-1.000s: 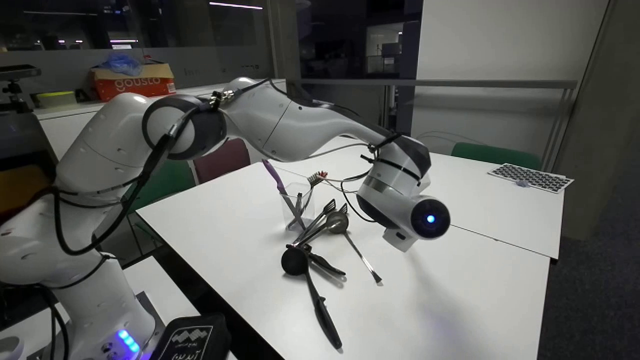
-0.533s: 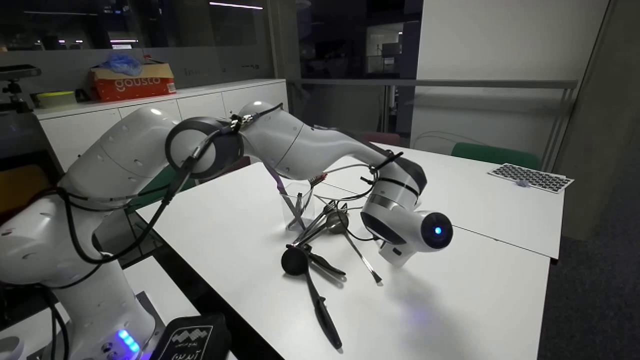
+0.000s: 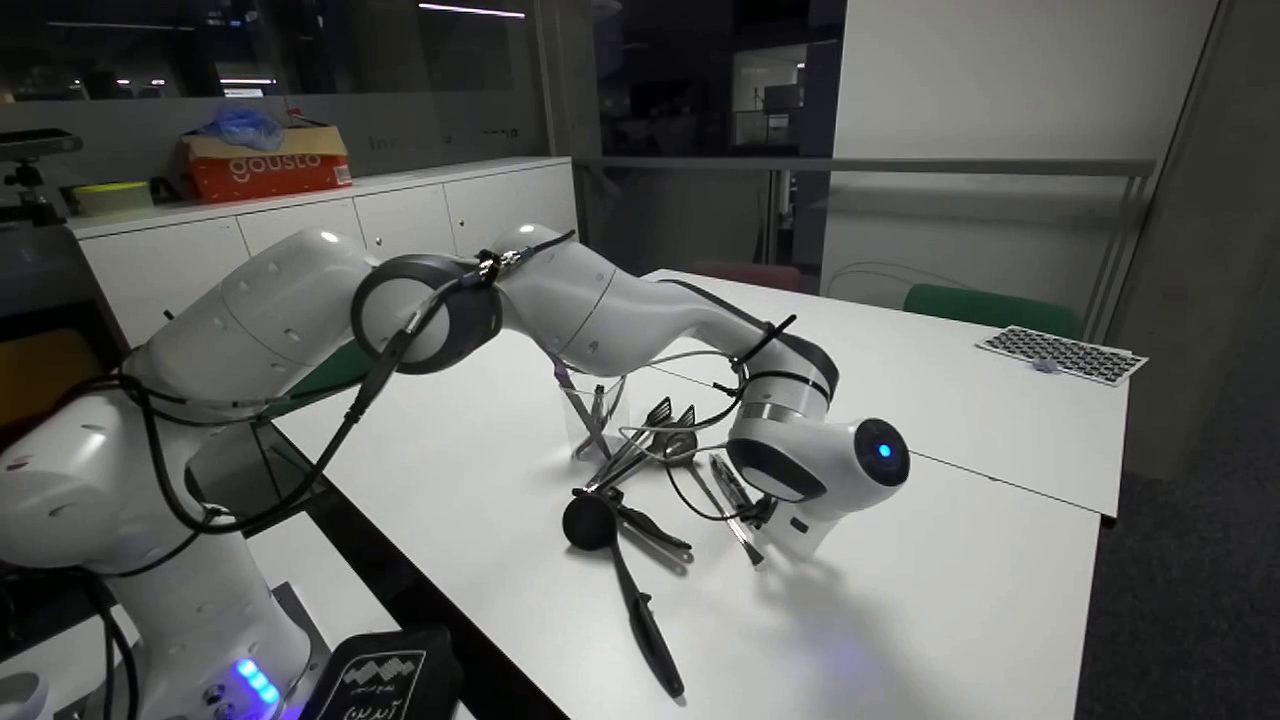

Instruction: Remove the tongs from the plastic and put them on the table

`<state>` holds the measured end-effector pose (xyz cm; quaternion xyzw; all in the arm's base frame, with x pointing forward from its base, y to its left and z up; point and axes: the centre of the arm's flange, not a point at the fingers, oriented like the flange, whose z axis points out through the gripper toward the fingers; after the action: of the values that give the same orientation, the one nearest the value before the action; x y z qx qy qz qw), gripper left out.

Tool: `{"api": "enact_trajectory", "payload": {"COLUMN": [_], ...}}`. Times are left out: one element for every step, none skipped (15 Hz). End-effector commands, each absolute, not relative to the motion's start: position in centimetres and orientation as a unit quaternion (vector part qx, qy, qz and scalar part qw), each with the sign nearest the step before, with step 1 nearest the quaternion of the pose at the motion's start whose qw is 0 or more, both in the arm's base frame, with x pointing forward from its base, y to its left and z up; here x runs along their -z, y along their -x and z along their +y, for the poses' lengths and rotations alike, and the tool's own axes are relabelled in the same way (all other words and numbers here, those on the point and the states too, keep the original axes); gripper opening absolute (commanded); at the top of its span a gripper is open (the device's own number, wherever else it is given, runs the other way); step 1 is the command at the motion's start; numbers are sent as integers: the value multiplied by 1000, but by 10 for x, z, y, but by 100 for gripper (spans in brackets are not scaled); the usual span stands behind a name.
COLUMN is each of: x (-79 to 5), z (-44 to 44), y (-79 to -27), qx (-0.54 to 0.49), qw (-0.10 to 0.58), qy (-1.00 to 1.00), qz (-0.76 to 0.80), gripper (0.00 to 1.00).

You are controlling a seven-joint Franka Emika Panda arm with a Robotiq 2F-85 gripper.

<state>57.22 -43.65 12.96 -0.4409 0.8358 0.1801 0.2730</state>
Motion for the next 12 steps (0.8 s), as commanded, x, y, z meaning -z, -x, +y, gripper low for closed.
{"api": "enact_trajectory", "payload": {"x": [-146, -160, -174, -186, -202, -216, -230, -245, -257, -266, -243, -253], "z": [-451, -451, -451, -450, -447, -444, -441, -436, -432, -429, -445, -441], "y": [-578, -578, -579, -582, -586, -590, -594, -598, -601, -604, -618, -622], "qx": [-142, -118, -94, -71, -48, -25, -1, 23, 45, 69, 36, 52], "qw": [192, 179, 166, 150, 135, 120, 105, 89, 73, 56, 85, 74], "qy": [474, 483, 494, 504, 514, 525, 536, 549, 561, 571, 563, 570], "qz": [848, 849, 848, 848, 846, 842, 837, 831, 824, 816, 821, 816], "gripper": [5, 5, 5, 5, 5, 5, 5, 5, 5, 5, 20, 20]}}
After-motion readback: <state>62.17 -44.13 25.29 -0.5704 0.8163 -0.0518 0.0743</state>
